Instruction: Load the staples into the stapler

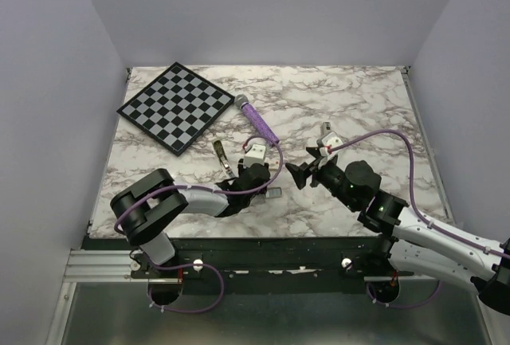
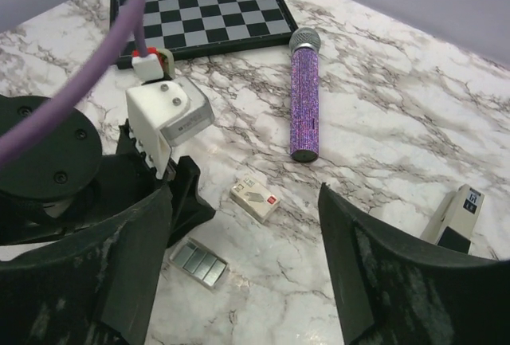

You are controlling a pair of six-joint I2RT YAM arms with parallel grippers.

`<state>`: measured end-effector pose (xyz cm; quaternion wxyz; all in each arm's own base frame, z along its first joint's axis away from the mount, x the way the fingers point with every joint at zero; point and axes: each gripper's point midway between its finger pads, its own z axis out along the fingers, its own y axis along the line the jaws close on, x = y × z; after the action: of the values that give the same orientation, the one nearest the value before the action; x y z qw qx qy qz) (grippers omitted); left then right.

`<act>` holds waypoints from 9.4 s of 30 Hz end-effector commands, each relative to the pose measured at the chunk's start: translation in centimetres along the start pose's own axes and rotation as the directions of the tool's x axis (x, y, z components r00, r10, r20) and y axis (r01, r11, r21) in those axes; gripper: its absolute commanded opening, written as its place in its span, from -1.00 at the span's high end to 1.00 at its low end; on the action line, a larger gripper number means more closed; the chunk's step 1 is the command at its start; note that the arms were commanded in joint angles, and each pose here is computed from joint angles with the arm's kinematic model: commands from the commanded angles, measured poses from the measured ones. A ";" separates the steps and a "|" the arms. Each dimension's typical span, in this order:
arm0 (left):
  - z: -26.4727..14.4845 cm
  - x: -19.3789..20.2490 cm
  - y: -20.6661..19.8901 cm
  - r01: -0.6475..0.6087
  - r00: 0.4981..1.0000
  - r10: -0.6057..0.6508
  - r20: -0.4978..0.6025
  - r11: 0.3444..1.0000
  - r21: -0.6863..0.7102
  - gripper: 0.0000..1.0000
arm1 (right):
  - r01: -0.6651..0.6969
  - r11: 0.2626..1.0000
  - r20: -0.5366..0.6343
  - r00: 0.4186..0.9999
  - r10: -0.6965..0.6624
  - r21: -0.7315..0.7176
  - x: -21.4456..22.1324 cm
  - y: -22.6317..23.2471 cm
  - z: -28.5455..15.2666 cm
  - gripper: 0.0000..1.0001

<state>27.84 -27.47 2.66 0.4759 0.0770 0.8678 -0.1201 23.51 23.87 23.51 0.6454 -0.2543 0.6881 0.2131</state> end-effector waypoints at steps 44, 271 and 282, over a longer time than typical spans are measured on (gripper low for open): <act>-18.3 -30.0 20.7 0.335 0.738 -0.084 0.670 0.907 -0.256 -0.97 | 0.037 0.898 -0.748 0.539 -0.387 -0.438 14.1 5.6 11.3 -0.18; -16.9 -29.3 20.0 0.306 0.752 -0.095 0.652 0.927 -0.218 -0.98 | -0.122 0.976 -0.632 0.774 -0.020 -0.179 13.2 11.4 14.1 0.07; -11.2 -26.7 18.3 0.303 0.884 -0.198 0.423 0.933 -0.197 -0.98 | -0.126 0.985 -0.448 0.892 0.059 -0.121 13.1 12.0 14.2 -0.06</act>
<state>37.37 -6.09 29.66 0.6677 -0.1238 0.7319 -0.0566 25.10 39.90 5.36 0.3512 -0.3544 0.8439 0.1970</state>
